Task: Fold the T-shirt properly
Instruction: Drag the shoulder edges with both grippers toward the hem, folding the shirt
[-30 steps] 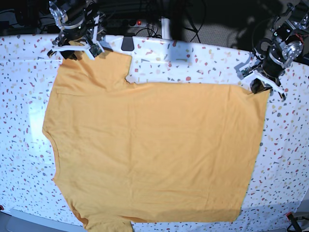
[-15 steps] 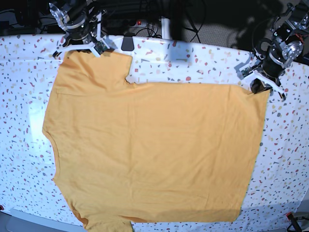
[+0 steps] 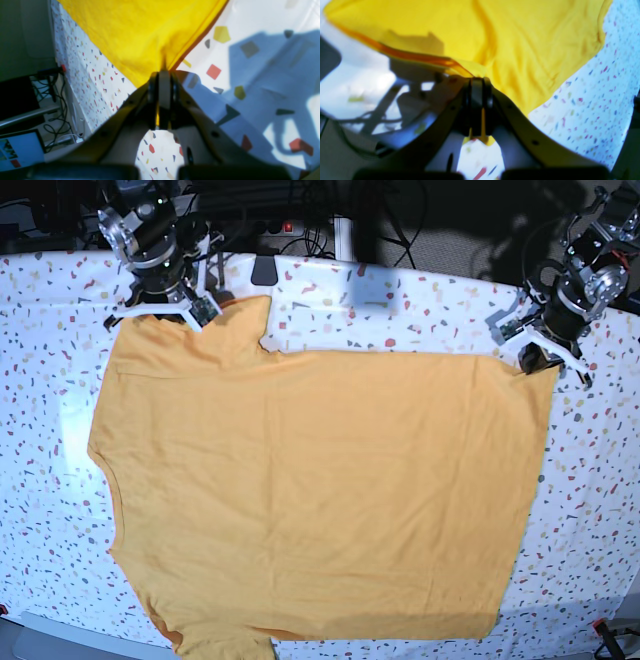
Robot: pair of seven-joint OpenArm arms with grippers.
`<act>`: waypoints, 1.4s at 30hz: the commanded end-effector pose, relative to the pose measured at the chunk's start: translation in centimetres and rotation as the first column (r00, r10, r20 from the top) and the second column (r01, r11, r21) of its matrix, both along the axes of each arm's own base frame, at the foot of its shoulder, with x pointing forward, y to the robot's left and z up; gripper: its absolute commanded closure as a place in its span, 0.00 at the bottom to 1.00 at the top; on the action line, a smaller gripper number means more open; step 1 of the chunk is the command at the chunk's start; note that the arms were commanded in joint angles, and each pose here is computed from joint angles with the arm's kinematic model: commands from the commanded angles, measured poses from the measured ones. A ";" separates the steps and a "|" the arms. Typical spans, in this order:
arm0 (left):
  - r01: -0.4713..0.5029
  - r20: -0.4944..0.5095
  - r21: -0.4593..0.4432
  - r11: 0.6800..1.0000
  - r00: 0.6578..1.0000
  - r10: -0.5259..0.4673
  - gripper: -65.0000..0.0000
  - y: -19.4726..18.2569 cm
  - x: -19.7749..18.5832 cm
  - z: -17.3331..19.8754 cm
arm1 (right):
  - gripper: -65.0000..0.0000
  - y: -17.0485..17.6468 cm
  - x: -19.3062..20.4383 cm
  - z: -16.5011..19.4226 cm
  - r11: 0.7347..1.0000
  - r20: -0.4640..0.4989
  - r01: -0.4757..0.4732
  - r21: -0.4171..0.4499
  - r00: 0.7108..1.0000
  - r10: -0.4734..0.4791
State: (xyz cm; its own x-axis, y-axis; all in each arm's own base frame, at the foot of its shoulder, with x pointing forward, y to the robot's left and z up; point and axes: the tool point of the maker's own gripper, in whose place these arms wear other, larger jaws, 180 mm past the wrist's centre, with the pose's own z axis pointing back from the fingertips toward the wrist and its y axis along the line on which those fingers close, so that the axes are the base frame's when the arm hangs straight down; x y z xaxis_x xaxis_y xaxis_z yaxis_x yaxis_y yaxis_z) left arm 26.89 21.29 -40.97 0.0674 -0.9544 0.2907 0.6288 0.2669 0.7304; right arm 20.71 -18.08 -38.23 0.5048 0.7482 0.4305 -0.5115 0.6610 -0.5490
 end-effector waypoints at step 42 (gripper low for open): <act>-0.095 0.138 -0.292 0.952 0.980 0.141 1.00 -4.5 7.3 7.6 | 1.00 1.3 8.6 6.6 0.996 0.228 -0.033 0.083 0.974 0.013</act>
State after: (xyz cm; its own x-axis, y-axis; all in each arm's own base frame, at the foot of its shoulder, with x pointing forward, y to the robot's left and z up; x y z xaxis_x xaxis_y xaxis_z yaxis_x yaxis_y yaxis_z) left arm 33.21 16.41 -34.95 0.1385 -0.8169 0.5598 0.5010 0.5454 0.6720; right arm 28.77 -16.81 -32.73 0.4004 0.7087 0.5809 -0.4125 0.7055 -0.5763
